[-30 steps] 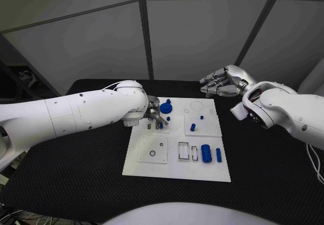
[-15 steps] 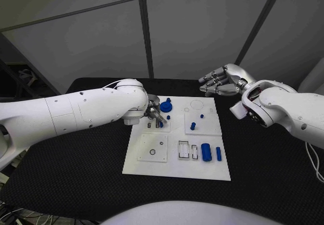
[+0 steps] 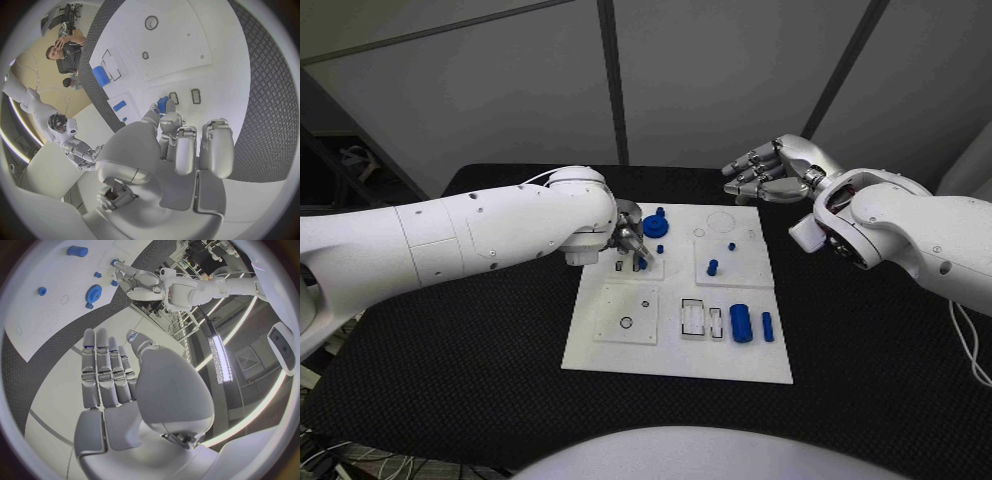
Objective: Assemble the parts on the task board
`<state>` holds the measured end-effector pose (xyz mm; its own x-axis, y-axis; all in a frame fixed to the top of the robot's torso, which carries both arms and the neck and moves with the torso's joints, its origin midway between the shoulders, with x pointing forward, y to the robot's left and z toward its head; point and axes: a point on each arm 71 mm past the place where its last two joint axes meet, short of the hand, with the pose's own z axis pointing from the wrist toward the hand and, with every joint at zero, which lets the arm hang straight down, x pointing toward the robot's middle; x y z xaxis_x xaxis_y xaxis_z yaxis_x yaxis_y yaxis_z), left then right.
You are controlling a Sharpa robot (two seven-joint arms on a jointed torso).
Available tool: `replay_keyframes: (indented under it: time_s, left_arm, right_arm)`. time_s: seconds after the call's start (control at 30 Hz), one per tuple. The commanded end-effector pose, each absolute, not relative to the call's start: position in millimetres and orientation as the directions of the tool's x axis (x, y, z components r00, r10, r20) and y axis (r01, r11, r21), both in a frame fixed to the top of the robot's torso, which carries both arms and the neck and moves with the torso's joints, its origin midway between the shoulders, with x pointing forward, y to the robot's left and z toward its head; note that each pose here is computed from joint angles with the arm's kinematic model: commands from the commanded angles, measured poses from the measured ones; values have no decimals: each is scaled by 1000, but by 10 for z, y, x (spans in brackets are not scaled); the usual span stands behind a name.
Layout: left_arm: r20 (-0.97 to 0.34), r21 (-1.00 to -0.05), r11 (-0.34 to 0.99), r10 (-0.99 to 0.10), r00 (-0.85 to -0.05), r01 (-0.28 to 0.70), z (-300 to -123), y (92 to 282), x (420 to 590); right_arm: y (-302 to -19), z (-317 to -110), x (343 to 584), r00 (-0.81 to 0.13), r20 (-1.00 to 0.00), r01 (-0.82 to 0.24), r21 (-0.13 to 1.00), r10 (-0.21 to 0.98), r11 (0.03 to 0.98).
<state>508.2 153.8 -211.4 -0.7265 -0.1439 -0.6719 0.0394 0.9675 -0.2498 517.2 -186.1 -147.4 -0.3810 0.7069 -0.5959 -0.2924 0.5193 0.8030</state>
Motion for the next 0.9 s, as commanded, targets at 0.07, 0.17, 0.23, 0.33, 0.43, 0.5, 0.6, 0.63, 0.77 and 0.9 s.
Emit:
replay_keyframes:
  time_s: [0.07, 0.17, 0.23, 0.33, 0.43, 0.5, 0.6, 0.63, 0.77, 0.9]
  left_arm:
    - [-636, -279, 960, -169, -753, 20, -2134, 1541, 5053]
    - [-630, -291, 957, -184, -754, 9, -2134, 1558, 5046]
    - [-629, -304, 953, -202, -751, -2, -2131, 1572, 5042]
    - [-635, -328, 945, -236, -735, -20, -2119, 1598, 5039]
    - [-643, -355, 934, -276, -714, -41, -2103, 1628, 5033]
    - [-649, -381, 923, -313, -694, -61, -2090, 1660, 5023]
    - [-657, -406, 910, -352, -667, -81, -2073, 1702, 5003]
    - [-660, -415, 906, -365, -657, -87, -2068, 1717, 4994]
    - [-667, -440, 892, -403, -626, -105, -2062, 1773, 4955]
    - [-678, -453, 884, -425, -599, -115, -2091, 1835, 4895]
  right_arm:
    - [-1849, -1463, 5174, -391, -598, -299, 801, 700, 518]
    - [-1850, -1464, 5176, -392, -598, -298, 801, 699, 518]
    - [-1851, -1465, 5177, -392, -598, -298, 801, 699, 519]
    - [-1853, -1466, 5179, -391, -598, -298, 801, 699, 519]
    - [-1856, -1467, 5182, -391, -599, -297, 801, 699, 520]
    - [-1862, -1468, 5185, -389, -599, -297, 801, 700, 520]
    - [-1872, -1469, 5188, -387, -600, -296, 800, 700, 522]
    - [-1876, -1469, 5189, -387, -600, -295, 800, 701, 522]
    - [-1888, -1470, 5192, -385, -600, -294, 800, 701, 523]
    - [-1900, -1471, 5195, -383, -601, -293, 799, 702, 525]
